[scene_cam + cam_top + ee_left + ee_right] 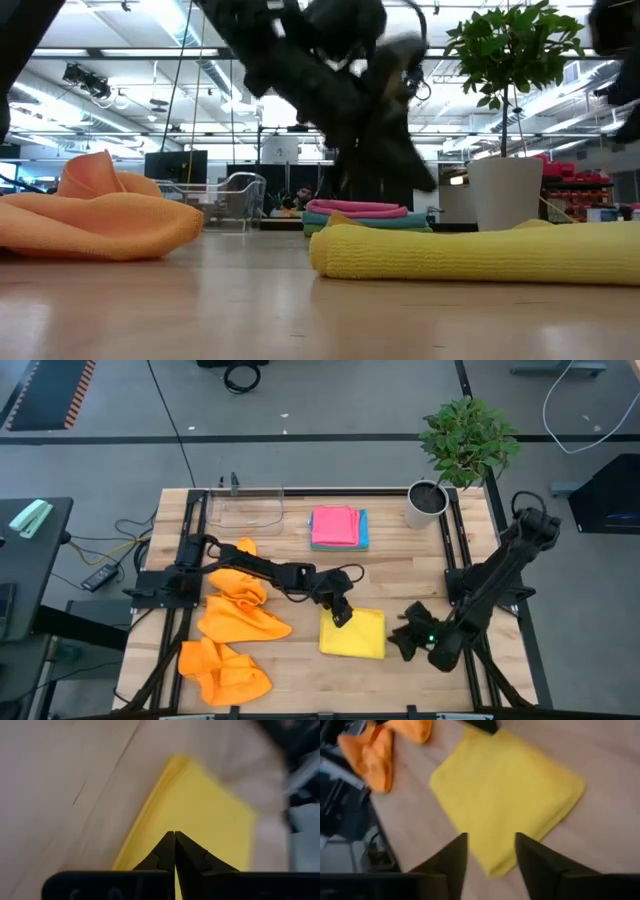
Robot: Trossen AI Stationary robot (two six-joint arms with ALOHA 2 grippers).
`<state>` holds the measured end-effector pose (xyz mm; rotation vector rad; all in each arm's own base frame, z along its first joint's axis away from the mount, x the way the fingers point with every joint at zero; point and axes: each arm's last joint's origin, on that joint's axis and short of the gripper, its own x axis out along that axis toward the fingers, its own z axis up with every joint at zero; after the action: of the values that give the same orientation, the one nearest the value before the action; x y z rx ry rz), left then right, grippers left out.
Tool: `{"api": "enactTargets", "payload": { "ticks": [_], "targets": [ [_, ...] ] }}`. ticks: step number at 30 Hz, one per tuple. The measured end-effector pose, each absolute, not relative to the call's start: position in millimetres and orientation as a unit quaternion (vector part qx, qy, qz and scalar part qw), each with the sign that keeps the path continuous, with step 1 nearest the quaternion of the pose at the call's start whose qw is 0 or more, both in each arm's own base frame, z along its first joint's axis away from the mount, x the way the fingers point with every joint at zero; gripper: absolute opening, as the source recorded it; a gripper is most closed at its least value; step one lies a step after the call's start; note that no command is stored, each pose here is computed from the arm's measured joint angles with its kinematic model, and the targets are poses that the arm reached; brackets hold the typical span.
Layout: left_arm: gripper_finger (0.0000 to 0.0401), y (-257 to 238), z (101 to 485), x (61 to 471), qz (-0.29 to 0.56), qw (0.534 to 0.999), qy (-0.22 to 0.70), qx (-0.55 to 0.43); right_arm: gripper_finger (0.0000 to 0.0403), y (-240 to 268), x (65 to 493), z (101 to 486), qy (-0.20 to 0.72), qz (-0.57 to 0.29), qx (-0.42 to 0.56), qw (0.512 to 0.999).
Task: Fold microfiber towels
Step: Fold the yellow towel
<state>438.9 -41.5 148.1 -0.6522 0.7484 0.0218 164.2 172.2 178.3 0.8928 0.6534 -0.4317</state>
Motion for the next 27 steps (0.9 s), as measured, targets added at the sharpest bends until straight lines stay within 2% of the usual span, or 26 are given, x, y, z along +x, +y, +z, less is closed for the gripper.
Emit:
{"api": "enactTargets", "payload": {
  "ticks": [2, 5, 6, 10, 14, 20, 27],
  "targets": [
    [0.0008, -41, 161, 437, 0.004, 0.886, 0.348, -0.306, 0.0128, 163, 167, 178, 0.306, -0.214, 0.410, 0.832],
    [0.0007, -49, 172, 434, -0.005, 0.887, 0.345, -0.308, 0.0034, 150, 172, 167, 0.329, -0.229, 0.391, 0.829],
    [0.0008, -55, 173, 432, -0.007, 0.885, 0.347, -0.312, 0.0018, 148, 175, 165, 0.332, -0.226, 0.388, 0.830],
    [0.0017, -100, 169, 421, -0.046, 0.875, 0.385, -0.289, 0.0009, 142, 188, 153, 0.331, -0.205, 0.389, 0.834],
    [0.0011, -132, 158, 402, -0.019, 0.862, 0.445, -0.241, 0.0005, 132, 194, 138, 0.340, -0.217, 0.384, 0.830],
    [0.0014, -141, 150, 395, 0.016, 0.860, 0.464, -0.210, 0.0004, 117, 194, 117, 0.365, -0.241, 0.378, 0.816],
    [0.0027, -140, 132, 396, 0.040, 0.850, 0.480, -0.212, 0.0003, 110, 198, 115, 0.366, -0.248, 0.370, 0.817]
  ]
}}
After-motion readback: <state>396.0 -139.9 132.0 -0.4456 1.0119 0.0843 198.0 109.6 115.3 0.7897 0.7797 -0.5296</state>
